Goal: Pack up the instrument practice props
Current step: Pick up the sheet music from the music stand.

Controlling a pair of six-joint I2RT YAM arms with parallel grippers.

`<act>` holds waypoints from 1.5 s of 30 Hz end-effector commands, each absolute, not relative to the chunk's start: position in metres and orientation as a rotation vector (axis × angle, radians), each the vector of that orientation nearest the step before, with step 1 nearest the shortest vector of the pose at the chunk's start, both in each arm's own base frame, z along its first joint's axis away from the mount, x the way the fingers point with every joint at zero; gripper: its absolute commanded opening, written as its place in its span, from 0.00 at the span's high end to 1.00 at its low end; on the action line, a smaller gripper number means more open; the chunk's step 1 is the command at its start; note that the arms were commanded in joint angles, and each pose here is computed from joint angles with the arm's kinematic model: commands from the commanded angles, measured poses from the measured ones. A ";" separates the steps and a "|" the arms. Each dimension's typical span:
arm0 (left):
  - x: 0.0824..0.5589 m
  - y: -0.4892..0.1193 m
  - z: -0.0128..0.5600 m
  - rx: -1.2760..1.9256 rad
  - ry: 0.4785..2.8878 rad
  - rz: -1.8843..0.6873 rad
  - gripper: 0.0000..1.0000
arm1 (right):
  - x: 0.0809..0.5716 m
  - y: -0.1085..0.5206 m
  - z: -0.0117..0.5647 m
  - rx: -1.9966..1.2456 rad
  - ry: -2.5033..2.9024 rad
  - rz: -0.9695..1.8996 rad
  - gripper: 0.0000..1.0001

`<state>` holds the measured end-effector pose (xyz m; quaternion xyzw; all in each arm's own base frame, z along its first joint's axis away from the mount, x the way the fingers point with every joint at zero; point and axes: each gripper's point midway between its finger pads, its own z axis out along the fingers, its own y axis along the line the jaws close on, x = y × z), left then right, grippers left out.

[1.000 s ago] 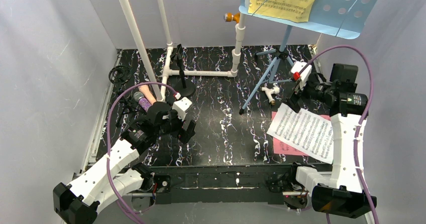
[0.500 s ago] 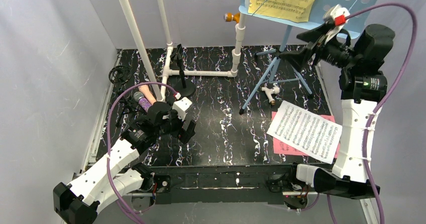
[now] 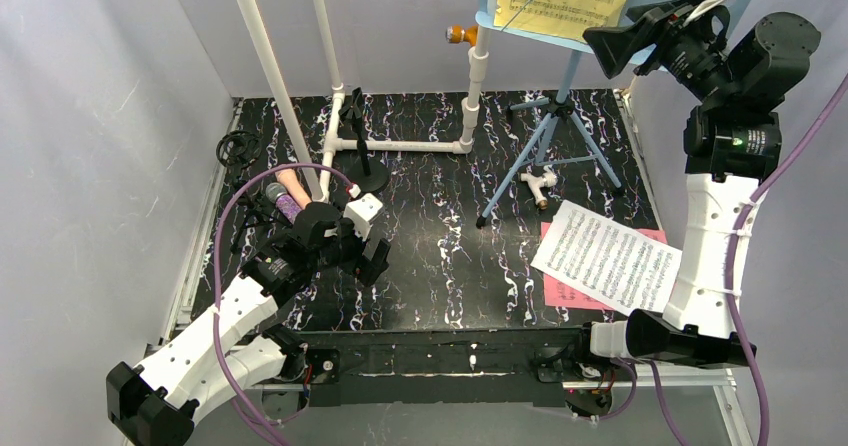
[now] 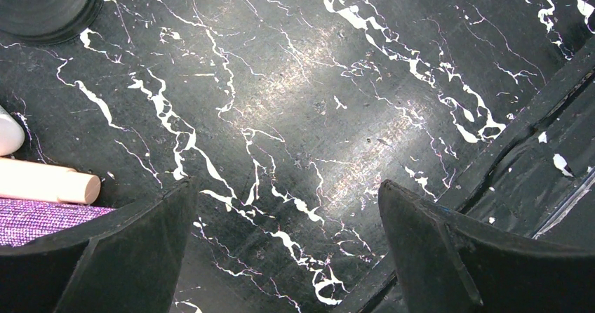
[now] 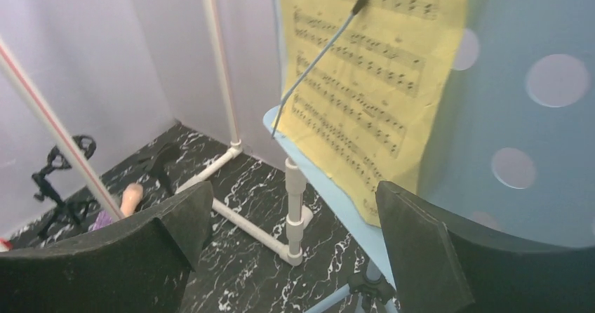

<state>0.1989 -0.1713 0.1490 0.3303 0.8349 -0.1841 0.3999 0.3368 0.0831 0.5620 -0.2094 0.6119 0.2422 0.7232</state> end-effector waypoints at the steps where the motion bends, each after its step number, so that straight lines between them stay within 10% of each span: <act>1: 0.199 -0.169 0.149 0.840 2.118 -0.460 0.00 | 0.335 0.070 0.604 -0.345 1.255 0.486 0.05; 45: 0.198 -0.169 0.152 0.841 2.107 -0.464 0.00 | 0.342 0.104 0.633 -0.259 1.176 0.604 0.18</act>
